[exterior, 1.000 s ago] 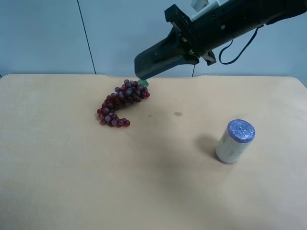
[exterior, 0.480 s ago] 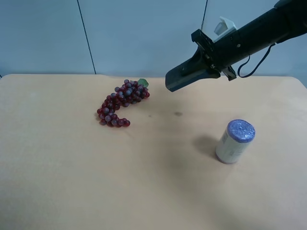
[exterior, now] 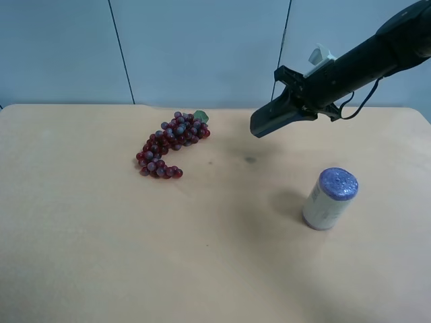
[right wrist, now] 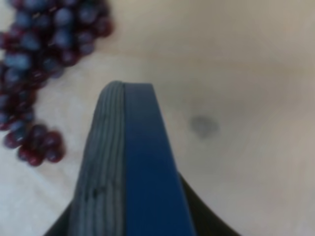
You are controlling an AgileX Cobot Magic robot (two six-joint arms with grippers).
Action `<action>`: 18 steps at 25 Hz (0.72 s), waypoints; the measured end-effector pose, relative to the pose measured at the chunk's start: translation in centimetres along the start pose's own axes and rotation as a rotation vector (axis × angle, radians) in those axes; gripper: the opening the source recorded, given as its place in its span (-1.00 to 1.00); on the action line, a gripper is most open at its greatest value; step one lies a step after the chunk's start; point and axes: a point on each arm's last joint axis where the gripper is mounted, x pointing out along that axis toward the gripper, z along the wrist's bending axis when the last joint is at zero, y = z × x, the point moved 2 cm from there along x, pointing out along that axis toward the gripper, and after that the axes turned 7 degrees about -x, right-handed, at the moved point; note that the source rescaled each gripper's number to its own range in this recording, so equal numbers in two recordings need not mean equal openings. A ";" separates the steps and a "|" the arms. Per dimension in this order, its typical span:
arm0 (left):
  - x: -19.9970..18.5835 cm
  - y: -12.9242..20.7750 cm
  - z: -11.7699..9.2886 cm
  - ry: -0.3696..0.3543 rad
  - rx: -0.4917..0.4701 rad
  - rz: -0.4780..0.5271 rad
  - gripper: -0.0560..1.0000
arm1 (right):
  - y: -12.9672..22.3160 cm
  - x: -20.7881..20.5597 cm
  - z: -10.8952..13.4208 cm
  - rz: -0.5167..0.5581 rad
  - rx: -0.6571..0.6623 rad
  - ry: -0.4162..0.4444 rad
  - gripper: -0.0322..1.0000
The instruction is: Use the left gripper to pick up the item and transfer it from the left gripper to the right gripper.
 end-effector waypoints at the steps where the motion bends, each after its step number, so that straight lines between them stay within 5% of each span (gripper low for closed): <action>1: 0.0 0.0 0.0 0.000 0.000 0.000 1.00 | 0.0 0.3 -0.3 -0.006 0.000 0.015 -0.94; 18: 0.0 0.0 0.0 0.000 0.000 0.000 1.00 | -1.2 0.7 -2.0 -0.119 -0.005 0.133 -0.94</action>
